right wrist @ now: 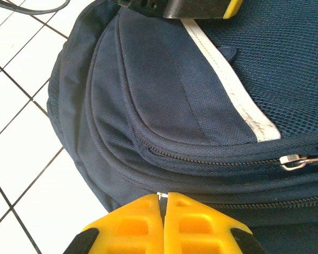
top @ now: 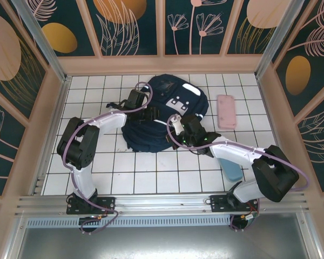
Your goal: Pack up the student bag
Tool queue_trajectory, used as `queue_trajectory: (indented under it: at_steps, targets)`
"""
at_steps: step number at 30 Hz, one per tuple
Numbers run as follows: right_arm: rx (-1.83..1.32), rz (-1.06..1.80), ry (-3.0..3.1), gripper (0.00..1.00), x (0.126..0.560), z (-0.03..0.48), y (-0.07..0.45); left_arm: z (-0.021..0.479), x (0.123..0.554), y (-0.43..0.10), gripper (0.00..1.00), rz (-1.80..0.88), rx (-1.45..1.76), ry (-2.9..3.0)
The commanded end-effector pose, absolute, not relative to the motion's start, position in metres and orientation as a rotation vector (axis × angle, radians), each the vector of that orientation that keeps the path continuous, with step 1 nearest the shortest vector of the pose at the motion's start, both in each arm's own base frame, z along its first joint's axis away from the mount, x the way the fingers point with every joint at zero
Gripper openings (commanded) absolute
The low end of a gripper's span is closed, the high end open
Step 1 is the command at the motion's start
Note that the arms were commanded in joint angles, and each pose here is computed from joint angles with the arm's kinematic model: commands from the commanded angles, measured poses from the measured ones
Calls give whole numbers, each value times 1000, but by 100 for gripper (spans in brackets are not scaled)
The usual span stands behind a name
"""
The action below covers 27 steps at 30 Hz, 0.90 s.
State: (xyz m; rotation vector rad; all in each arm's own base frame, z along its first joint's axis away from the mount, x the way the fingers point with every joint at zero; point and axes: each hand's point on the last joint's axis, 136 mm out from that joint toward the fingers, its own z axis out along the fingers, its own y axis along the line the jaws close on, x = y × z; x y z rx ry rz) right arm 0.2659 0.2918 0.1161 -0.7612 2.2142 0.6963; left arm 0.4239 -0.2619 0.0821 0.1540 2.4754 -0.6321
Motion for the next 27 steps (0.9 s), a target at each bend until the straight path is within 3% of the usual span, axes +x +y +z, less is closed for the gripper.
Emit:
queue_trajectory:
  at_steps: [1, 7, 10, 12, 13, 17, 21, 27]
  targets:
    - [-858, 750, 2149, 0, 247, 123, 304, 83, 413, -283, 52, -732, 189, 2490]
    - [-889, 829, 2111, 0, 228, 127, 308, 78, 417, -278, 48, -689, 149, 2508]
    - [-851, 923, 2088, 12, 224, 147, 311, 97, 420, -274, 49, -672, 128, 2468]
    - [-780, 943, 2080, 39, 227, 158, 306, 109, 419, -271, 53, -669, 107, 2447]
    - [-731, 938, 2088, 45, 231, 161, 301, 114, 418, -268, 55, -664, 91, 2437]
    - [-377, 884, 2157, 56, 270, 170, 263, 132, 406, -255, 58, -609, 10, 2414]
    - [110, 963, 2308, 59, 298, 154, 228, 144, 380, -250, 60, -586, -86, 2410]
    - [403, 1098, 2470, 53, 306, 125, 238, 133, 323, -267, 59, -649, -111, 2464]
